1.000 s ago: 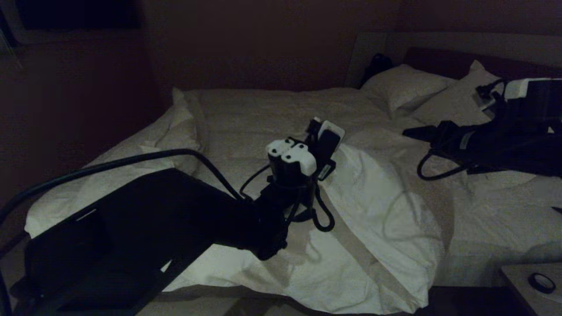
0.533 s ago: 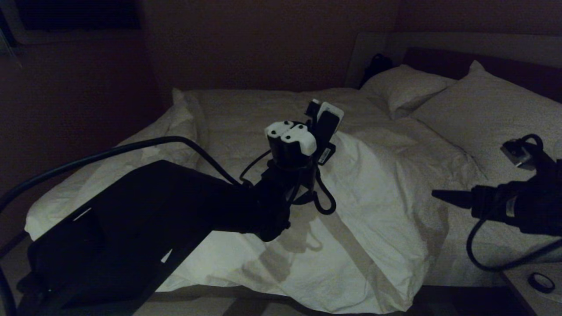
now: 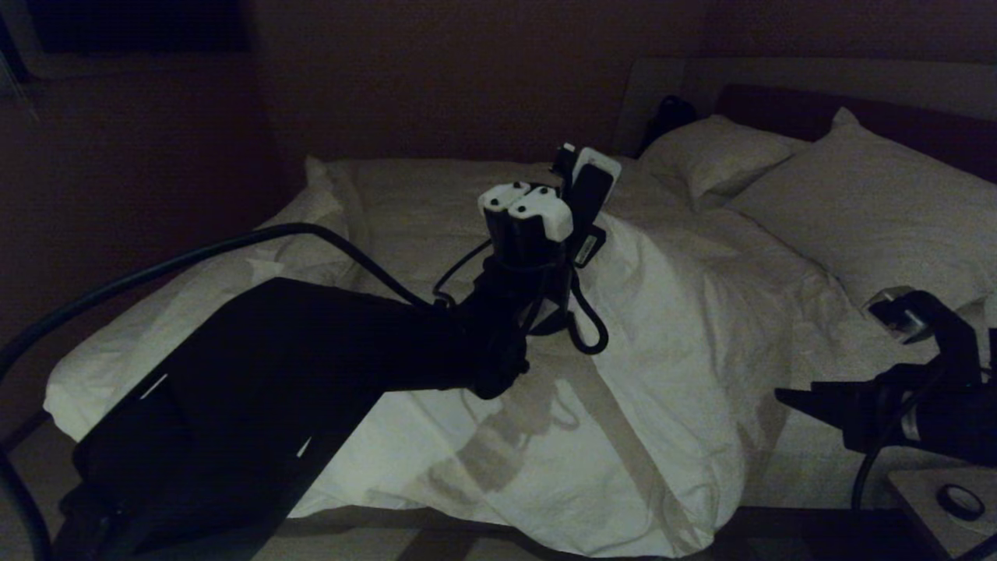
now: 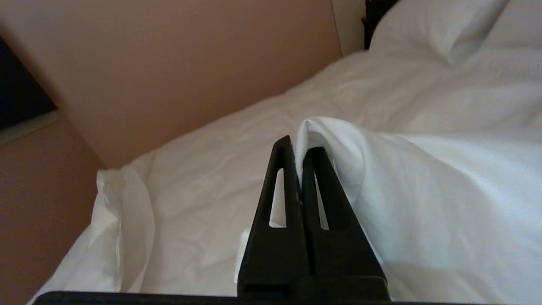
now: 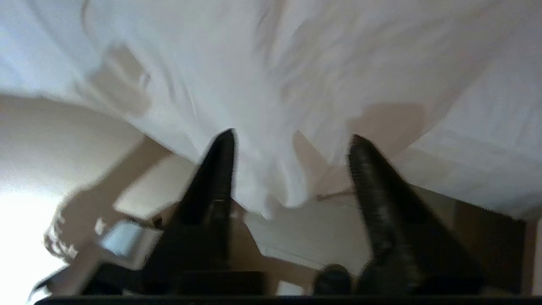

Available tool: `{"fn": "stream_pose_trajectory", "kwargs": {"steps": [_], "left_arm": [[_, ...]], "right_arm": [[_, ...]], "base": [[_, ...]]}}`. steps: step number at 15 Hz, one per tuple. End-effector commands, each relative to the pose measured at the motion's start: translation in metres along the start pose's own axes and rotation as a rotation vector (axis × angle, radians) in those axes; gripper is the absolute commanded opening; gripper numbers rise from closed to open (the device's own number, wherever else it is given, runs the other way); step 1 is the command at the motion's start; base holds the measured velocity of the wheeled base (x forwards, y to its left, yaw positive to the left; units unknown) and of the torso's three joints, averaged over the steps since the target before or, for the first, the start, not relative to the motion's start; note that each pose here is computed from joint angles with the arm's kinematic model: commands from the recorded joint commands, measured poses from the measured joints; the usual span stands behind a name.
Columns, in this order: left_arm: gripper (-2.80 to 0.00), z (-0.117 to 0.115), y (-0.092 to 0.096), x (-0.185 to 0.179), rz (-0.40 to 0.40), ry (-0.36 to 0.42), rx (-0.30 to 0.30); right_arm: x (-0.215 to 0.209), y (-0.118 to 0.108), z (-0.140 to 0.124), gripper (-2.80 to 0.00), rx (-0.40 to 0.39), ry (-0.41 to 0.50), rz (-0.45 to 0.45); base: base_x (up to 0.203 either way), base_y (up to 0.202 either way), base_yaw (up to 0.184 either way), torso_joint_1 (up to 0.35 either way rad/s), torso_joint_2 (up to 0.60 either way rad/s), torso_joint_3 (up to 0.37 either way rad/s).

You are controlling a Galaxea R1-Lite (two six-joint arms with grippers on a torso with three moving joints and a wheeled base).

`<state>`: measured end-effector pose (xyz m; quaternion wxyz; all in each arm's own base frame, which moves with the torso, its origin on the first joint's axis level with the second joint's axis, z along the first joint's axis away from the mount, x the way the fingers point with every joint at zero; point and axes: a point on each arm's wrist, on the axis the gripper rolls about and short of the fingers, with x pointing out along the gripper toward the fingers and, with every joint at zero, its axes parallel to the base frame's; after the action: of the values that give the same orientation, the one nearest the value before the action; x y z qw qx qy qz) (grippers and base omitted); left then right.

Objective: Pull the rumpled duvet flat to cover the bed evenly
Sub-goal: Flatten the corners of the folded blanket

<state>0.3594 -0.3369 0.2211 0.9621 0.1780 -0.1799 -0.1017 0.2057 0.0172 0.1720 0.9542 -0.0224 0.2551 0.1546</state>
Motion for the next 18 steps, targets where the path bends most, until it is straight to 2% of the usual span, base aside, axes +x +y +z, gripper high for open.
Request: {"fn": "stream_pose_trajectory", "kwargs": {"steps": [1, 4, 6, 11, 14, 16, 18], "left_arm": [[-2.8, 0.016, 0.003, 0.007, 0.012, -0.032, -0.017], [-2.8, 0.027, 0.0, 0.007, -0.03, -0.043, -0.016], [-2.8, 0.032, -0.003, 0.004, -0.042, -0.058, -0.023], [-2.8, 0.043, -0.014, -0.004, -0.066, -0.08, -0.042], [-2.8, 0.05, -0.011, -0.006, -0.063, -0.095, -0.05], [-2.8, 0.06, -0.008, -0.01, -0.054, -0.124, -0.07], [-2.8, 0.076, -0.01, -0.018, -0.067, -0.15, -0.091]], "right_arm": [[0.012, 0.006, -0.005, -2.8, -0.087, 0.043, 0.037], [0.018, 0.009, -0.004, -2.8, -0.116, 0.049, 0.061], [0.019, 0.014, -0.002, -2.8, -0.142, 0.025, 0.079], [0.037, 0.026, -0.009, -2.8, -0.201, 0.034, 0.137], [0.042, 0.027, -0.008, -2.8, -0.21, 0.0, 0.159], [0.045, 0.026, -0.008, -2.8, -0.203, -0.026, 0.271], [0.063, 0.022, -0.013, -2.8, -0.201, -0.014, 0.309]], "base": [[0.0, 0.0, 0.0, 0.0, 0.0, 0.0], [0.0, 0.0, 0.0, 0.0, 0.0, 0.0], [0.0, 0.0, 0.0, 0.0, 0.0, 0.0], [0.0, 0.0, 0.0, 0.0, 0.0, 0.0], [0.0, 0.0, 0.0, 0.0, 0.0, 0.0], [0.0, 0.0, 0.0, 0.0, 0.0, 0.0], [0.0, 0.0, 0.0, 0.0, 0.0, 0.0]]}}
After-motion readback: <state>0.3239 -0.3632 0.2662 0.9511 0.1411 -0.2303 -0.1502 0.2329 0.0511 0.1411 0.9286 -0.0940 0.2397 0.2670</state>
